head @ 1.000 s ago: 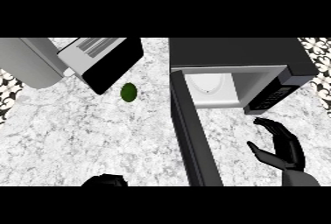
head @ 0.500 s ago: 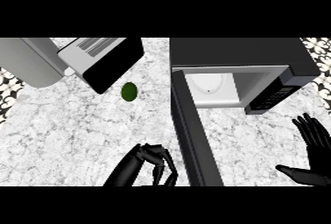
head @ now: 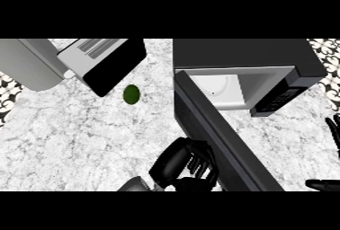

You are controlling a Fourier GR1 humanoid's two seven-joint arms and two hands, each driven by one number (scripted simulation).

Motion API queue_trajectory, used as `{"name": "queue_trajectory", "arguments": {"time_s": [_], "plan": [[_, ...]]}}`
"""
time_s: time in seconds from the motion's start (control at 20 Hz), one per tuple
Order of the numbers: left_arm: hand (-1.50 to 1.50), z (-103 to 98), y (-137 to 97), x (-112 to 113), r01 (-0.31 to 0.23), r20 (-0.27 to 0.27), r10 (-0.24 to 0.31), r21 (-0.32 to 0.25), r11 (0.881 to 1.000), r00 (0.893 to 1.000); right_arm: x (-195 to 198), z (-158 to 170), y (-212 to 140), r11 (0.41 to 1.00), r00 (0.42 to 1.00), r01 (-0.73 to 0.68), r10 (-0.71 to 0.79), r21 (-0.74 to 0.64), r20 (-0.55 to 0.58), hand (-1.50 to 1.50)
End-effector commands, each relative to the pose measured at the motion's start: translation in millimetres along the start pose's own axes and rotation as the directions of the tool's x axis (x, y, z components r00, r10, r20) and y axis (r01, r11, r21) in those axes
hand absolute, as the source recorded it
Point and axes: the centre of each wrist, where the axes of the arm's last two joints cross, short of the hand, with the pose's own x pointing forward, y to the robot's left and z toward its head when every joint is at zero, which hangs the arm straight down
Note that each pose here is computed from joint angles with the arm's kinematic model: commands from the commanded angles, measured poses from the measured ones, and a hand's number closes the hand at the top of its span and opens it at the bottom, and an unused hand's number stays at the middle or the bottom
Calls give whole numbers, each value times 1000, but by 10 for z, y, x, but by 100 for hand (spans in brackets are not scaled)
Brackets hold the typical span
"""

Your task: Pick up the milk, place it into the microwave and close the microwave

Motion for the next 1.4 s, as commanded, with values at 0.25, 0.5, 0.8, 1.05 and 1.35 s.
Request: {"name": "queue_trajectory", "arguments": {"time_s": [0.25,0.5,0.8,1.05,1.35], "plan": [[150,-341,-254,-99,1,-167,-18,-99,995,986,302,-380,-31,983,991,101,-114,151,77,-150],[-150,-473,-189,-121,-7,-176,-4,-58,998,984,467,-638,88,957,983,122,-154,265,103,-150],[150,-630,-105,70,-94,-32,94,21,995,995,593,-937,300,923,970,151,-207,354,127,-150],[150,-868,56,261,-115,48,112,63,991,993,729,-1073,285,902,965,150,-222,405,137,-150],[150,-1061,204,336,-121,49,116,119,985,992,886,-1195,292,891,957,140,-233,431,171,-150]]}}
